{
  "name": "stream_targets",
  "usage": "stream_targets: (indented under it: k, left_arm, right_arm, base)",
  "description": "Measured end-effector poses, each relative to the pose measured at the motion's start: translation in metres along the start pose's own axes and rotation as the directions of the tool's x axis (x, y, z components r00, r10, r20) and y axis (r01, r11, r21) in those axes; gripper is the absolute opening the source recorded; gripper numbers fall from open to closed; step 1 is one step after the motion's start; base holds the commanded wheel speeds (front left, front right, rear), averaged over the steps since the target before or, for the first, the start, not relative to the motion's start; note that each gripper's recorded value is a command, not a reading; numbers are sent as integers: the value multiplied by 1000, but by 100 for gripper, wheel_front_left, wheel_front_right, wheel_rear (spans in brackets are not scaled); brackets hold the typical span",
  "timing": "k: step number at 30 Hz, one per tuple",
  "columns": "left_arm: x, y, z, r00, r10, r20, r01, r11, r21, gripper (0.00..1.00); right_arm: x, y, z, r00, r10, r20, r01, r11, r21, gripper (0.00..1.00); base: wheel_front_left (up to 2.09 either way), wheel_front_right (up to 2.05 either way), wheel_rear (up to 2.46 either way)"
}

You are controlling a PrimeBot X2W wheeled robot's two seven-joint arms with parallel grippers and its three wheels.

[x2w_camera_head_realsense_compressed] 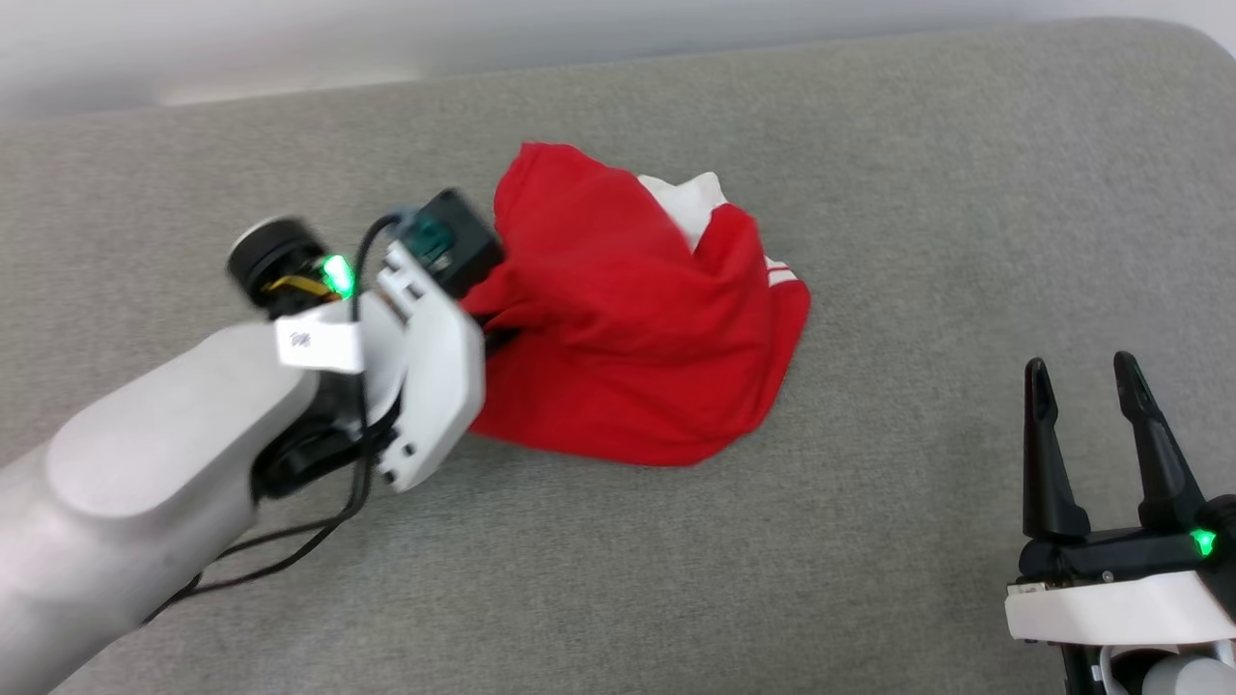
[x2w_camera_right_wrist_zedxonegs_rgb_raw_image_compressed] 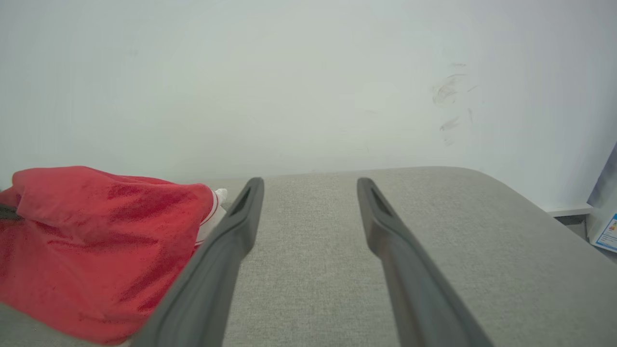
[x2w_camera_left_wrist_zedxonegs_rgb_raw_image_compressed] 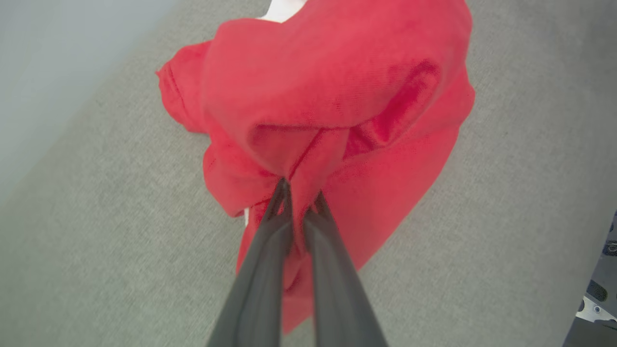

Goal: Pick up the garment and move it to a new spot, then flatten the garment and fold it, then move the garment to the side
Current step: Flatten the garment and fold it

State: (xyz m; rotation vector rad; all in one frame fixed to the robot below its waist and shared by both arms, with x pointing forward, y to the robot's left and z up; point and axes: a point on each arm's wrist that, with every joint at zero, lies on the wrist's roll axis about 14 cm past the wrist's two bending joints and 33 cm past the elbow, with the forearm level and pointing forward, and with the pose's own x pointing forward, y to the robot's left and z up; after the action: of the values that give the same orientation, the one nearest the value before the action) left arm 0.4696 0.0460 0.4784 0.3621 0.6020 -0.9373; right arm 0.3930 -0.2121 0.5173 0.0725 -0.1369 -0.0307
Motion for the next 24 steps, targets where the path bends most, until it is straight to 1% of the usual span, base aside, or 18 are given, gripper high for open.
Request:
stream_targets:
  k: [3,6,9,13,16,17,20,22,24]
  left_arm:
    - [-22,16,-32,995,82,-55,-85,995,-58,0]
    - [-38,24,-66,985,133,-111,-148,979,-139,0]
    - [-47,25,-98,973,155,-168,-192,955,-228,0]
    - [-59,30,-144,946,182,-270,-260,921,-290,0]
    - [-61,28,-151,945,204,-256,-280,907,-313,0]
    - [-60,29,-147,949,219,-227,-285,903,-323,100]
    - [-62,35,-124,949,299,-98,-315,895,-315,100]
    - [-68,45,-99,925,379,18,-357,885,-298,100]
    - [-77,52,-76,885,445,134,-394,871,-292,100]
  right_arm:
    - [1,8,4,1000,24,14,-25,1000,9,100]
    - [2,14,7,999,40,25,-40,999,14,100]
    - [-1,15,7,999,43,20,-43,999,15,100]
    - [-2,14,6,999,41,16,-41,999,12,100]
    - [-4,13,6,999,39,16,-39,999,11,100]
    - [-5,14,7,999,41,16,-41,999,9,100]
    - [-5,17,13,998,54,34,-54,999,-8,100]
    - [-3,20,21,996,66,57,-64,998,-25,100]
    - [3,25,33,992,87,95,-82,995,-57,100]
  base:
    - [0,0,0]
    - [0,0,0]
    - [0,0,0]
    - [0,0,0]
    - [0,0,0]
    - [0,0,0]
    - [0,0,0]
    - [0,0,0]
    - [0,0,0]
